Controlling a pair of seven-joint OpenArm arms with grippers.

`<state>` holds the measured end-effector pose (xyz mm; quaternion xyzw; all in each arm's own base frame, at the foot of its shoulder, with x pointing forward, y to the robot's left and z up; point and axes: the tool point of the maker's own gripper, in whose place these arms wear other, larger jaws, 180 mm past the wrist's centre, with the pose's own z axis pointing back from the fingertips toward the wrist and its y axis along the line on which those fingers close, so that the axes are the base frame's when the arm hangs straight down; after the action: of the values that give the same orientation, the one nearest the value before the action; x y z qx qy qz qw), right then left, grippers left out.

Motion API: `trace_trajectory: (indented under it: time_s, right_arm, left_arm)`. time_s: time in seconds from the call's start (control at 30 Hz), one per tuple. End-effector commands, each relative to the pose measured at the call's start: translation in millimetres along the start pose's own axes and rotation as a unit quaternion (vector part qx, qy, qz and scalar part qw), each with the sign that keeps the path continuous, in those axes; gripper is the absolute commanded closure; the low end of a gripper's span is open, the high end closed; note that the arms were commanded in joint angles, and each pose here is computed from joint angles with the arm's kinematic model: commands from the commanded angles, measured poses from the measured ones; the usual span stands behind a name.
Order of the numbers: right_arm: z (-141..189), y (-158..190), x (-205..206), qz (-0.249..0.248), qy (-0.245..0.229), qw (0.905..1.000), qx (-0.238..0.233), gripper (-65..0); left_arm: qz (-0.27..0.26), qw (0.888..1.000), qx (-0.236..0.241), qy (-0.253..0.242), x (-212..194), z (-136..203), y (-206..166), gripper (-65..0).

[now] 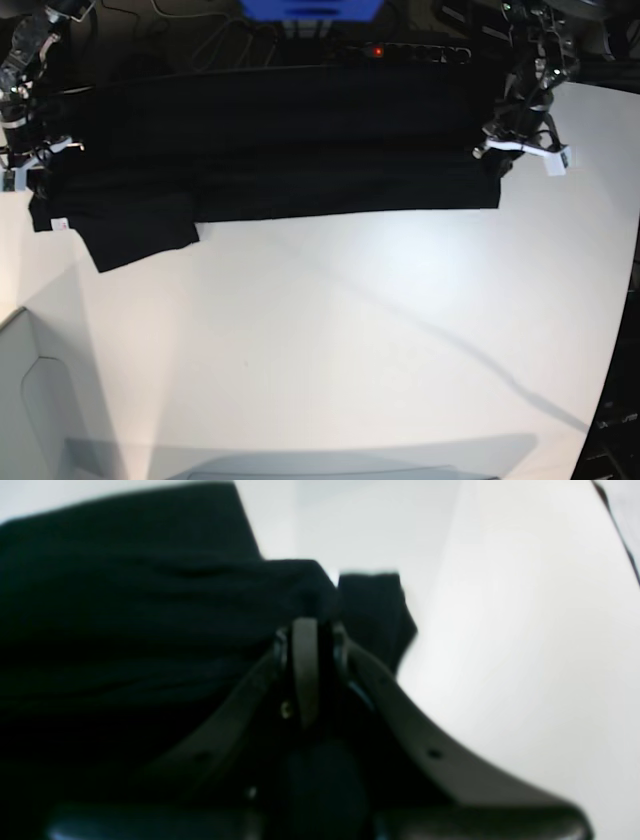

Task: Fold the T-shirt properly
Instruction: 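Fold the grasped middle over toward the shirt edge by the robot, then release the fold and move the right gripper to the strip's end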

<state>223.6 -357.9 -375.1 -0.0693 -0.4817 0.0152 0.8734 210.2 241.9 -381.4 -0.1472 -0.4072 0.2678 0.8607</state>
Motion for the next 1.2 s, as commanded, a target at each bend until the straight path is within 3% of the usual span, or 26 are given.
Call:
trace_trajectory:
  time_s: [0.0, 0.4, 0.67, 1.0, 1.17]
  right_arm:
    - [2.9, -8.7, 18.2, 0.01, -0.028, 0.9995, -0.006, 0.0]
    - [8.7, -6.5, -2.1, 0.01, -0.001, 0.9999, -0.002, 0.0]
    - [4.8, -5.5, -39.8, -0.023, 0.041, 0.9989, 0.004, 0.0]
    - [-33.5, 25.8, -37.0, -0.043, 0.041, 0.9971, 0.047, 0.0]
    - [-59.5, 19.8, -26.0, -0.019, 0.051, 0.998, 0.033, 0.0]
  left_arm:
    - [-0.005, 1.0, -0.002, -0.012, 6.4, 2.1, -0.6, 0.0]
    - [-0.026, 0.999, 0.035, 0.008, -9.0, -4.7, 21.3, 0.0]
    - [-0.018, 0.998, 0.049, 0.022, -19.0, -6.9, 33.8, 0.0]
    - [-0.003, 0.998, 0.059, 0.038, -32.2, -17.0, 44.1, 0.0]
    - [0.008, 0.997, 0.066, 0.036, -29.3, -26.7, 49.8, 0.0]
